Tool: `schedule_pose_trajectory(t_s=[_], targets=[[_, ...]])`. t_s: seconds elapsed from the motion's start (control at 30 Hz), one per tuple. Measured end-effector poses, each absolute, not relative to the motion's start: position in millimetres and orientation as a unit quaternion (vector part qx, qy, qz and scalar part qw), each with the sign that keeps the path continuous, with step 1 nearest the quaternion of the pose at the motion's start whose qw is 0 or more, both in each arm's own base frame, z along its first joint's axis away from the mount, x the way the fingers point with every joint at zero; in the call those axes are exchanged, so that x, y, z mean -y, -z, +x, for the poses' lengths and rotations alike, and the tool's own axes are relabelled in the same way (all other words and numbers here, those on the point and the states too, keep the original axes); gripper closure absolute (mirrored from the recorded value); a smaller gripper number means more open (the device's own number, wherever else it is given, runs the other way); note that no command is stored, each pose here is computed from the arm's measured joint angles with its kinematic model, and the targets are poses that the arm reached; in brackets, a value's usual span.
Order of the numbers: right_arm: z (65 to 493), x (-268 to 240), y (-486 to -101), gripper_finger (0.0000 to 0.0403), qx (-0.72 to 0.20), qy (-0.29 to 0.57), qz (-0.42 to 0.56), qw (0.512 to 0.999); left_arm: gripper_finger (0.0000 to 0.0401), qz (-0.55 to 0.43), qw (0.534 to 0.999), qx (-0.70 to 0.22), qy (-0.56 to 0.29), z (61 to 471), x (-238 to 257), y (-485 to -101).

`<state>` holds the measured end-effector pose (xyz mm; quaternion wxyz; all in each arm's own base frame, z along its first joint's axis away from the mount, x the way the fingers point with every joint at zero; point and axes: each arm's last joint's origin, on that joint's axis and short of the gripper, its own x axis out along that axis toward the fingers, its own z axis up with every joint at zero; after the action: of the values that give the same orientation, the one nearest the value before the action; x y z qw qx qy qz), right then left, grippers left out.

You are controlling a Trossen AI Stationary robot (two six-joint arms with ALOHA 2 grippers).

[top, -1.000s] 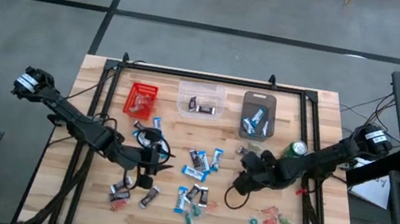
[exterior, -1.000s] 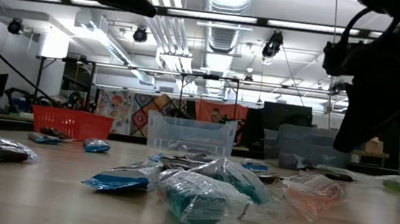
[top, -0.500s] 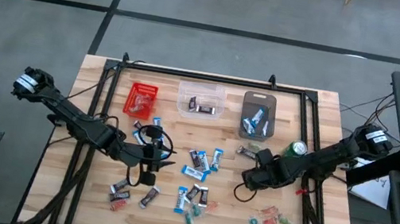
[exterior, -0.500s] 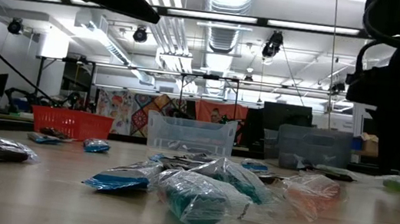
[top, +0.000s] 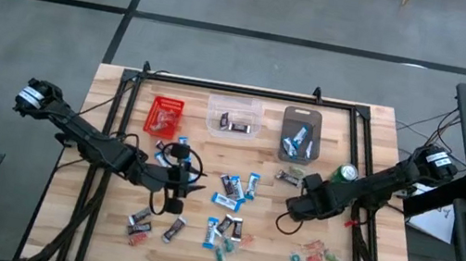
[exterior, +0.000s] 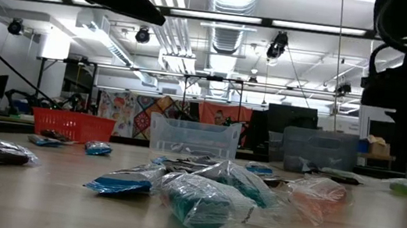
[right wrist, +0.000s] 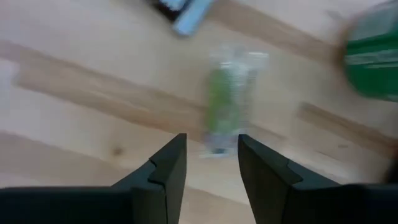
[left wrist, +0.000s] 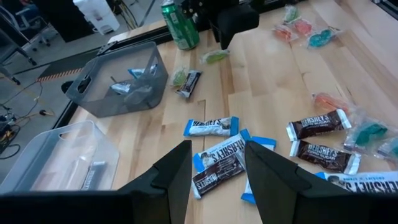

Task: Sort candy
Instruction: Put the green candy into the red bin

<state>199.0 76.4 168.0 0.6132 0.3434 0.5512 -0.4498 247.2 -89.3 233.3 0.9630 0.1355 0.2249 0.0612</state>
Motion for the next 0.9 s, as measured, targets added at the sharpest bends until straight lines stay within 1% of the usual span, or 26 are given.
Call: schedule_pose_trajectory(t_s=[0.27,0.5,0.63,0.7,0.77,0.83,0.9], targets=[[198,-75,-161,0.028,-0.544,0.466,0.322,0.619,0.0269,0.133,0.964,-0.222,-0.067,249,86,-234],[204,-77,-136,0.028,-0.572,0.483,0.27,0.606,0.0269,0.132,0.964,-0.222,-0.069,249,86,-234],[209,-79,-124,0.0284,-0.588,0.476,0.241,0.608,0.0269,0.13,0.965,-0.219,-0.069,249,86,-235],[210,-79,-121,0.0295,-0.592,0.473,0.236,0.609,0.0269,0.13,0.965,-0.219,-0.069,249,86,-235],[211,-79,-121,0.0315,-0.591,0.469,0.238,0.612,0.0269,0.13,0.965,-0.218,-0.069,249,86,-235],[211,-80,-123,0.0342,-0.59,0.46,0.242,0.618,0.0269,0.129,0.965,-0.217,-0.067,249,86,-235],[211,-80,-127,0.0373,-0.587,0.449,0.246,0.627,0.0269,0.124,0.967,-0.217,-0.049,250,87,-235]])
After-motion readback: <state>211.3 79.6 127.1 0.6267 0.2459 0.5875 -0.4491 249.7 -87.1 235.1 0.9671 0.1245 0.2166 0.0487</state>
